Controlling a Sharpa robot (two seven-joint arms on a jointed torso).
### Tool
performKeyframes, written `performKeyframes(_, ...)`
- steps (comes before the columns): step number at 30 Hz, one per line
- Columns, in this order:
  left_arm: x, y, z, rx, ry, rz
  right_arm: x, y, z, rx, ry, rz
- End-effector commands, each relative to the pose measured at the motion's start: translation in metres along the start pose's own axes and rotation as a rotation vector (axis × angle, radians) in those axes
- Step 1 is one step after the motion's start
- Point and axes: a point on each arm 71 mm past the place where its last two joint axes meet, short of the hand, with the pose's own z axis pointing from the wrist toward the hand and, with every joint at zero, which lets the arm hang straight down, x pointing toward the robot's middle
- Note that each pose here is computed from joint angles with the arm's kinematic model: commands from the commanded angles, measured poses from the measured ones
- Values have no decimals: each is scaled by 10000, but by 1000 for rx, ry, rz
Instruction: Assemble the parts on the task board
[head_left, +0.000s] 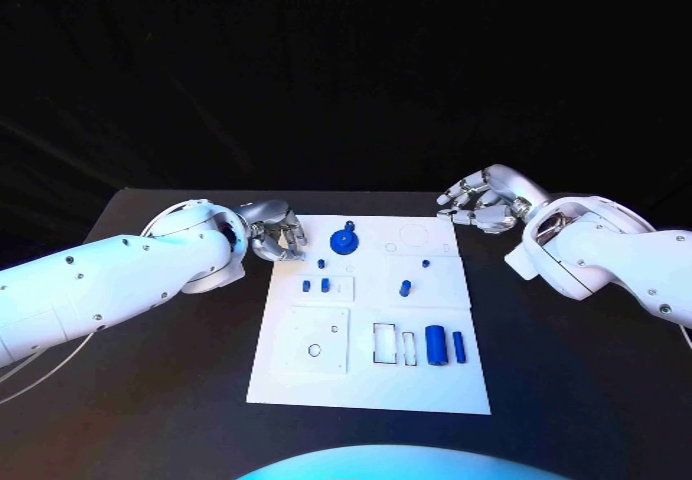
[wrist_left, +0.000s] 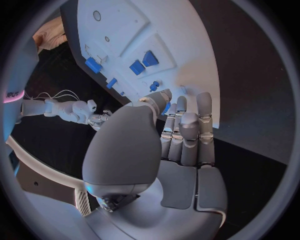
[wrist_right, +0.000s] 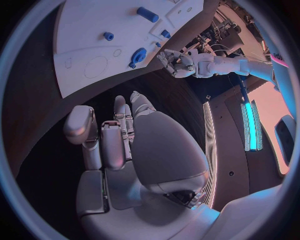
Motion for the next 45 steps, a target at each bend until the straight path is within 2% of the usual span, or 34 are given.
performKeyframes(1,-99,34,-46,15,-44,-174,97,35,-11,-47,113,-151)
performKeyframes(4,-182,101,-121,23,-72,-351,171,72,-28,-84,151,-292)
performKeyframes(8,-218,132,-170,28,-95,-596,260,113,-48,-108,171,-434)
performKeyframes(11,-211,120,-197,46,-97,-776,331,145,-54,-117,182,-519)
performKeyframes(15,-199,83,-232,81,-92,-927,406,166,-49,-120,194,-586)
performKeyframes(18,-195,58,-255,104,-89,-1001,451,172,-42,-119,201,-619)
performKeyframes(26,-187,5,-298,142,-85,-1082,582,182,-13,-118,212,-677)
performKeyframes(33,-178,-42,-316,158,-79,-1099,664,187,13,-116,220,-699)
performKeyframes(45,-173,-67,-329,167,-72,-1118,767,158,45,-107,236,-701)
